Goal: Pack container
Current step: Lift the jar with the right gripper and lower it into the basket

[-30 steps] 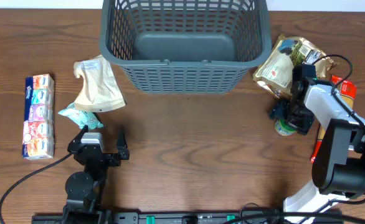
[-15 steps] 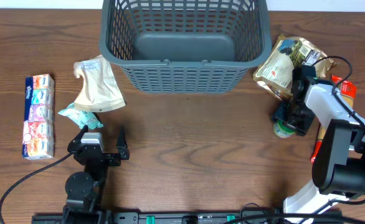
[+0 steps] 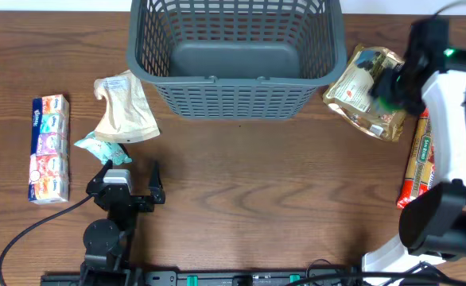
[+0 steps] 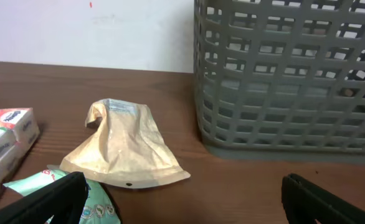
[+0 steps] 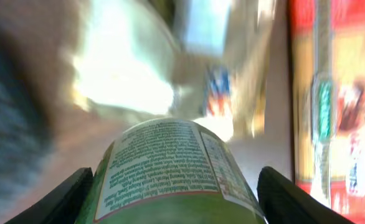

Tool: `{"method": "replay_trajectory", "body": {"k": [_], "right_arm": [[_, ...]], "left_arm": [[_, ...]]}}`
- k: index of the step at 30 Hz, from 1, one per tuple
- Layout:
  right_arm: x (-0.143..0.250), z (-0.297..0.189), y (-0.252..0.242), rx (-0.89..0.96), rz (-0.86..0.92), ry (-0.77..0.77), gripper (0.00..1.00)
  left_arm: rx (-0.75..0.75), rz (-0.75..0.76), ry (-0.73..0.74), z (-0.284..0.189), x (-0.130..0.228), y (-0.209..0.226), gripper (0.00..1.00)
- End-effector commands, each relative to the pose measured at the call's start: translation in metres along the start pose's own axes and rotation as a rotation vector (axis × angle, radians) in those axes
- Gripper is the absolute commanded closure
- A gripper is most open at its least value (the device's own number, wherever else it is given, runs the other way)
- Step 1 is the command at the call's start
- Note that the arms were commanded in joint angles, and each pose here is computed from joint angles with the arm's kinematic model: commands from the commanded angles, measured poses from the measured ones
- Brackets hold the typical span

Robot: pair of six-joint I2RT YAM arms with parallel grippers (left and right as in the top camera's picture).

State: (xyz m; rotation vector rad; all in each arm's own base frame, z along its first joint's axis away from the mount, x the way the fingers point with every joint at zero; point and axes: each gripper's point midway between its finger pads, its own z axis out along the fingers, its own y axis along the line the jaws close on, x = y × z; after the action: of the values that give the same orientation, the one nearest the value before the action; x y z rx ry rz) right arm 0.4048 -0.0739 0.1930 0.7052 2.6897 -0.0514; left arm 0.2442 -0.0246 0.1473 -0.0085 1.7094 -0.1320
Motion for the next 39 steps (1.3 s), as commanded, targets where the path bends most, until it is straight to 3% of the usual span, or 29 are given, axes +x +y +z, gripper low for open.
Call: {"method": "replay_trajectory", "body": {"k": [1,4,9,15,19,24,30,39], "right_arm": [[-0.041,-0.072,0.023,-0.091,-0.060,-0.202,0.99],[-0.062,-0.129,0.057,-0.199,-0.214,-0.354,0.99],[-0.052,-0.206,0.137,-0.338,-0.627,-0.575,0.99],[-0.040,-0.233,0.209,-0.377,-0.776,-0.742,0.99],[-0.031,-0.200,0.252,-0.446,-0.835,-0.691,0.99],[-0.019,-0.115,0.282,-0.441,-0.877,-0.513,0.99],[0.011,-0.021,0.287,-0.392,-0.899,-0.270,0.99],[0.047,0.056,0.276,-0.327,-0.922,-0.044,0.99]], "left_arm": [[-0.012,-0.009,0.059,0.002,0.020,0.003,0.02],[-0.012,-0.009,0.059,0.002,0.020,0.003,0.02],[-0.012,-0.009,0.059,0.002,0.020,0.003,0.02],[-0.012,-0.010,0.059,0.002,0.020,0.003,0.02],[-0.012,-0.010,0.059,0.002,0.020,0.003,0.02],[-0.012,-0.010,0.059,0.002,0.020,0.003,0.01],[-0.012,-0.010,0.059,0.002,0.020,0.003,0.02],[-0.013,-0.050,0.059,0.002,0.020,0.003,0.02]]}}
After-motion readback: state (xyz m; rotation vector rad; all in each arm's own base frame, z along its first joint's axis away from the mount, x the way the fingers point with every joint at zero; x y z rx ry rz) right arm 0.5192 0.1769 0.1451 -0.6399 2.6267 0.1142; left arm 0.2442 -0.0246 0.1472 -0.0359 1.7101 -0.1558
